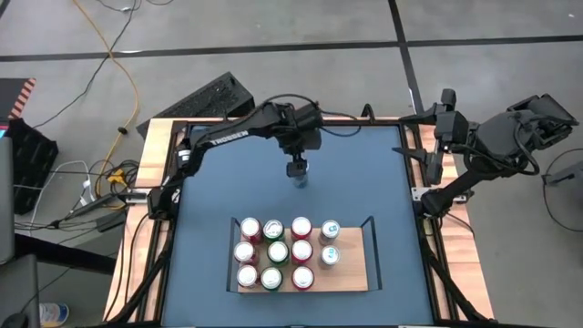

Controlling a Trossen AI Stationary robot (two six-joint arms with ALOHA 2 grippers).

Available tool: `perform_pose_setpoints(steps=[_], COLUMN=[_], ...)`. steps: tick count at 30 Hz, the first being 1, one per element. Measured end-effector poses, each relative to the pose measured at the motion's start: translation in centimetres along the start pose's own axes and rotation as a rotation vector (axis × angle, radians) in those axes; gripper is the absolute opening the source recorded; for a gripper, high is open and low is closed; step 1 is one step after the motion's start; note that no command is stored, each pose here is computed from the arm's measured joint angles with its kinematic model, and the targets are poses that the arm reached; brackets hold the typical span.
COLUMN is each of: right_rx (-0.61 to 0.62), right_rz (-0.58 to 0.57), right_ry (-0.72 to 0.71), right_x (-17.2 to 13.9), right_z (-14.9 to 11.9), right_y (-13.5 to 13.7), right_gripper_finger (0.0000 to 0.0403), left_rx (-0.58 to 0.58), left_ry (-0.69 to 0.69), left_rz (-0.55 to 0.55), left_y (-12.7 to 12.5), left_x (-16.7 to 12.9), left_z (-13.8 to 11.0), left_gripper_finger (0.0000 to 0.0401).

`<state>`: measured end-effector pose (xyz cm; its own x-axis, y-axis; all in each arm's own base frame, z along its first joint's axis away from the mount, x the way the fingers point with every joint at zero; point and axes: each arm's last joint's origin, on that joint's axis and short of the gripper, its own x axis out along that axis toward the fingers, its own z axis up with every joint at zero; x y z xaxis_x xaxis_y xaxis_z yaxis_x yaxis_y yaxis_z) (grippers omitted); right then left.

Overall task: Place canned beverage on shelf
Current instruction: Put the blue soda can on the shelf aligned with the other blue soda can

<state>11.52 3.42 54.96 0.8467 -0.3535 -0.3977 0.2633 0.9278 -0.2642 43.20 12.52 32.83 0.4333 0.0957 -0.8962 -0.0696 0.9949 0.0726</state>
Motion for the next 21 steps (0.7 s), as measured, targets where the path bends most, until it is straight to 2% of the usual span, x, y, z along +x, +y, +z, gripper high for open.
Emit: perform_pose_setpoints(steps=[5,9,11,13,15,18,21], right_rx=[0.009,-0.002,-0.042,-0.067,-0.082,-0.102,-0.117], right_rz=[-0.041,-0.148,-0.149,-0.124,-0.052,0.083,0.138], right_ry=[0.013,0.091,0.175,0.252,0.289,0.252,0.199], right_x=[0.5,2.6,4.5,7.0,9.8,14.3,18.2], right_z=[0.1,-0.1,-0.5,-1.0,-1.5,-1.9,-2.4], right_y=[-0.2,-0.4,-0.3,-0.1,0.2,0.7,0.5], right_gripper_finger=[0.0295,0.0295,0.0295,0.0295,0.0295,0.0295,0.0295], left_rx=[-0.041,-0.069,-0.072,-0.082,-0.104,-0.149,-0.183], left_ry=[-0.034,-0.053,-0.066,-0.104,-0.163,-0.267,-0.334], left_rz=[-0.04,-0.061,-0.027,0.028,0.078,0.146,0.223], left_y=[-0.5,-1.8,-2.6,-3.6,-4.6,-6.0,-7.0], left_x=[-2.5,-7.8,-10.6,-13.4,-16.2,-20.2,-22.7], left_z=[-0.3,-1.7,-2.6,-3.4,-4.3,-5.9,-7.0], left_gripper_finger=[0.0311,0.0311,0.0311,0.0311,0.0311,0.0311,0.0311])
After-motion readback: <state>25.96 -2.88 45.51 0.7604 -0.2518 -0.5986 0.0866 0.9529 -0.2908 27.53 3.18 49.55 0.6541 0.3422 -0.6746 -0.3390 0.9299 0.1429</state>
